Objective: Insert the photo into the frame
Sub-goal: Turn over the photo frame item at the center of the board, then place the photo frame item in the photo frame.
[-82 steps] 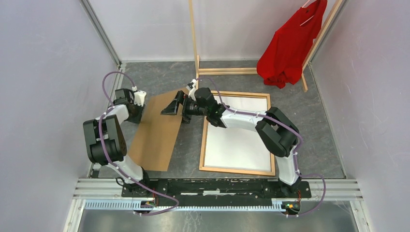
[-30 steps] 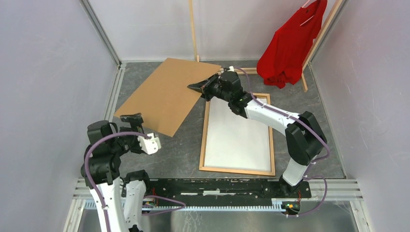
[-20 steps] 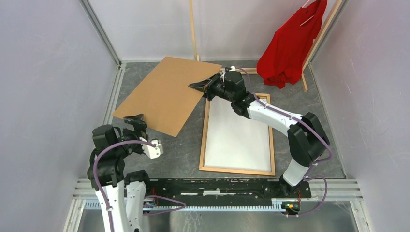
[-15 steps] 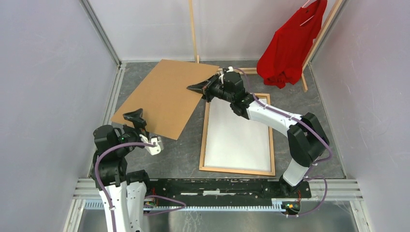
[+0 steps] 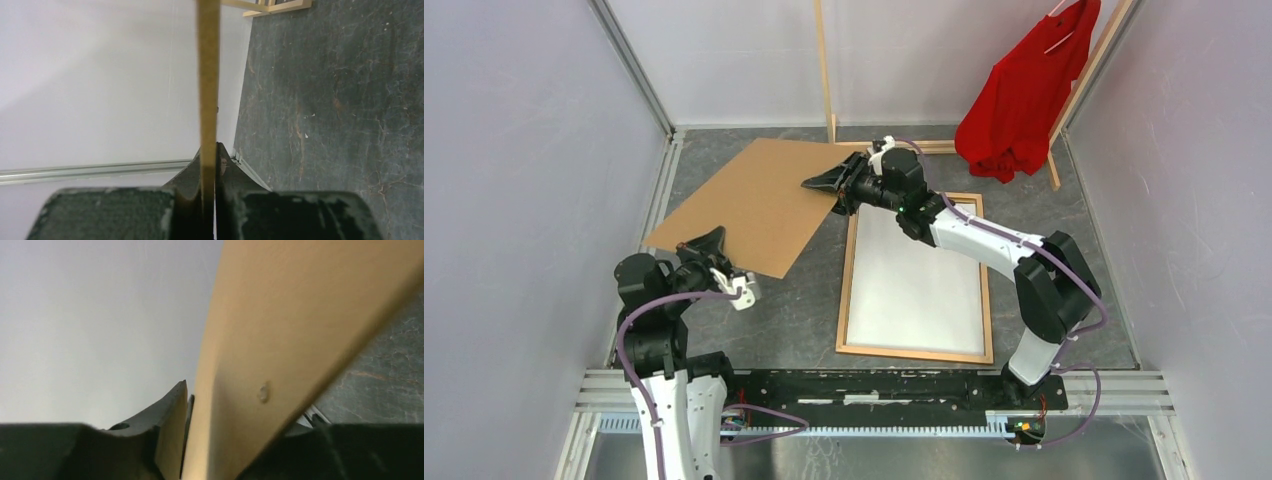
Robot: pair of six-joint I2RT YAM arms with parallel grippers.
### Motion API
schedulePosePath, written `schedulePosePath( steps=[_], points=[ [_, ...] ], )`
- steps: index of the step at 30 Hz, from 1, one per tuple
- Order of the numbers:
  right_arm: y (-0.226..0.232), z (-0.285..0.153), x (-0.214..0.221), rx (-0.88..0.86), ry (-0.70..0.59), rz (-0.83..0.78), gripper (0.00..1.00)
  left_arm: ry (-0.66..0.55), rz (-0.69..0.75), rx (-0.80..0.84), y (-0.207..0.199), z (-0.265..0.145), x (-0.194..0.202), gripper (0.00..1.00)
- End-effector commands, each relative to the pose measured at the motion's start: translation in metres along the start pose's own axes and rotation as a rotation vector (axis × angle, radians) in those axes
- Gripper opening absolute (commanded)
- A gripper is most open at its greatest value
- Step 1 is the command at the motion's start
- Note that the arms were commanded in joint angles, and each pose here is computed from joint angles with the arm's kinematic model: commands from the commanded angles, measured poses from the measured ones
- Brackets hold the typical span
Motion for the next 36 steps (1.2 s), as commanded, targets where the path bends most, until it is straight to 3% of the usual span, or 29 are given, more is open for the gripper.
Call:
schedulePosePath(
  steps=[1, 5, 11, 19, 25, 30, 36],
  points=[
    [0.024, -0.001, 0.016, -0.113, 0.166, -0.178, 0.52, -0.005, 0.038, -0.136, 0.025, 0.003, 0.003, 0.02],
    [0.01, -0.011, 0.016, -0.081, 0.24, -0.294, 0.71, 0.053, 0.058, -0.243, 0.039, 0.004, 0.012, 0.02],
    [-0.002, -0.044, 0.0, -0.002, 0.235, -0.576, 0.97, 0.125, 0.0, -0.216, 0.059, 0.002, 0.019, 0.02],
    [0.029, -0.075, -0.005, -0.088, 0.237, -1.202, 0.98, 0.071, -0.122, 0.033, 0.066, 0.005, 0.013, 0.02],
    [0.042, -0.096, -0.008, -0.134, 0.28, -1.573, 0.98, -0.001, -0.212, 0.248, 0.058, 0.008, 0.007, 0.02],
    [0.024, -0.109, -0.013, -0.116, 0.256, -1.767, 0.98, -0.022, -0.232, 0.314, 0.052, 0.011, 0.008, 0.02],
    [0.005, -0.115, -0.005, -0.274, 0.254, -1.933, 0.98, -0.04, -0.225, 0.411, 0.04, 0.012, 0.01, 0.02]
  ],
)
Point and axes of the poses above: each gripper's point midway between its finger pads, its own z axis out along the fingers, its own y axis along the line the jaws close on, x = y × z, the point moved 9 cm from there along -z, back along the fingers, and after that the axes turned 2 degrees about z, right-handed, at the moved point
